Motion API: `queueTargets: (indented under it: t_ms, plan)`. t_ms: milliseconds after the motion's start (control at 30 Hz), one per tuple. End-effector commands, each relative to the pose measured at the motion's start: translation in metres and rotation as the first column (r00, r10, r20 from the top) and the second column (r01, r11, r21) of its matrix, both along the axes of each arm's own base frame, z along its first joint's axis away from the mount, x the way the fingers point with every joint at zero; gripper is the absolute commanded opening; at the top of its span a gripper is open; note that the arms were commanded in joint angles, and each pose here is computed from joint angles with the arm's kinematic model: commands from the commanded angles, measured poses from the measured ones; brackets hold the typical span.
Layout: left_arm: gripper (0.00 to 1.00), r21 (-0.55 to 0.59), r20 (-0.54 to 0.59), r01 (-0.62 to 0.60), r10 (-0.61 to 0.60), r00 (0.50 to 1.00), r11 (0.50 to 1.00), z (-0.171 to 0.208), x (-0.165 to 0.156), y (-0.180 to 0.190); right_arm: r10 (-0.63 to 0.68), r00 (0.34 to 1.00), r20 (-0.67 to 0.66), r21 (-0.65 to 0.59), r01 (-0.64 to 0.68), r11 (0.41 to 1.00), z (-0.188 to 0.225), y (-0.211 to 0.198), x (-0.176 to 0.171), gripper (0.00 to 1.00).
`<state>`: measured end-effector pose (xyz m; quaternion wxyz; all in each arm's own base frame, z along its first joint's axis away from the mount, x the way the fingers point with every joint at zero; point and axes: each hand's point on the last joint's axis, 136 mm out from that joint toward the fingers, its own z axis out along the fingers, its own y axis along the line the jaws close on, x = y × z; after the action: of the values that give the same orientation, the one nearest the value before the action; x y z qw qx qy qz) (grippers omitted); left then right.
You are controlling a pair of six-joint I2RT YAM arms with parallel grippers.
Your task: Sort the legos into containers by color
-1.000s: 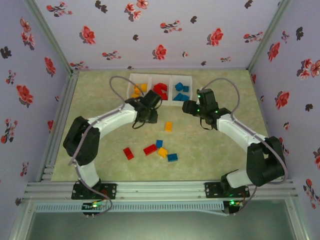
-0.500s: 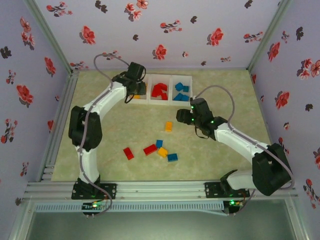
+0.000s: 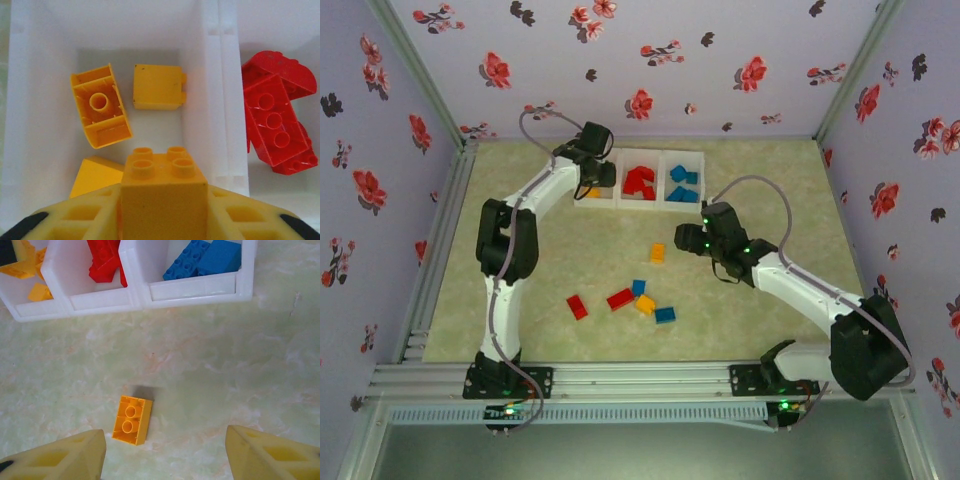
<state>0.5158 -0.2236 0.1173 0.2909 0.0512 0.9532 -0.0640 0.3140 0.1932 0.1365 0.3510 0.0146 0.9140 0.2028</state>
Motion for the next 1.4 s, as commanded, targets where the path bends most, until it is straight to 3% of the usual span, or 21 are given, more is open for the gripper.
queueTargets:
  t_ms: [0,67,333,600,1033,1367]
  plan:
    - [0.54,-0.012,-0.006,0.009,-0.010,1.000,1.000,-0.002,0.005,-0.002,-0.016,1.000,-0.010,-0.011,0.016,1.000,-0.004,-0.001,-0.003,0.65]
    - [0.62,-0.015,-0.004,0.006,-0.006,1.000,1.000,0.000,0.005,-0.002,-0.013,1.000,-0.012,-0.016,0.012,1.000,-0.005,0.001,-0.003,0.65]
    - [0.64,-0.052,0.030,-0.022,0.024,0.999,0.998,0.032,-0.011,0.006,0.006,1.000,-0.022,-0.057,-0.008,0.998,-0.012,0.009,-0.005,0.65]
    - [0.64,-0.112,0.057,-0.065,0.072,0.996,0.992,0.058,-0.058,0.025,0.009,0.997,-0.079,-0.100,-0.017,0.995,-0.035,0.027,-0.003,0.64]
    - [0.65,-0.200,0.041,-0.093,0.103,0.994,0.975,0.055,-0.148,0.042,0.004,0.988,-0.157,-0.212,-0.038,0.977,-0.066,0.064,0.003,0.63]
    - [0.66,-0.245,0.060,-0.072,0.089,0.994,0.967,0.073,-0.172,0.040,-0.013,0.979,-0.205,-0.313,-0.052,0.948,-0.092,0.069,0.003,0.64]
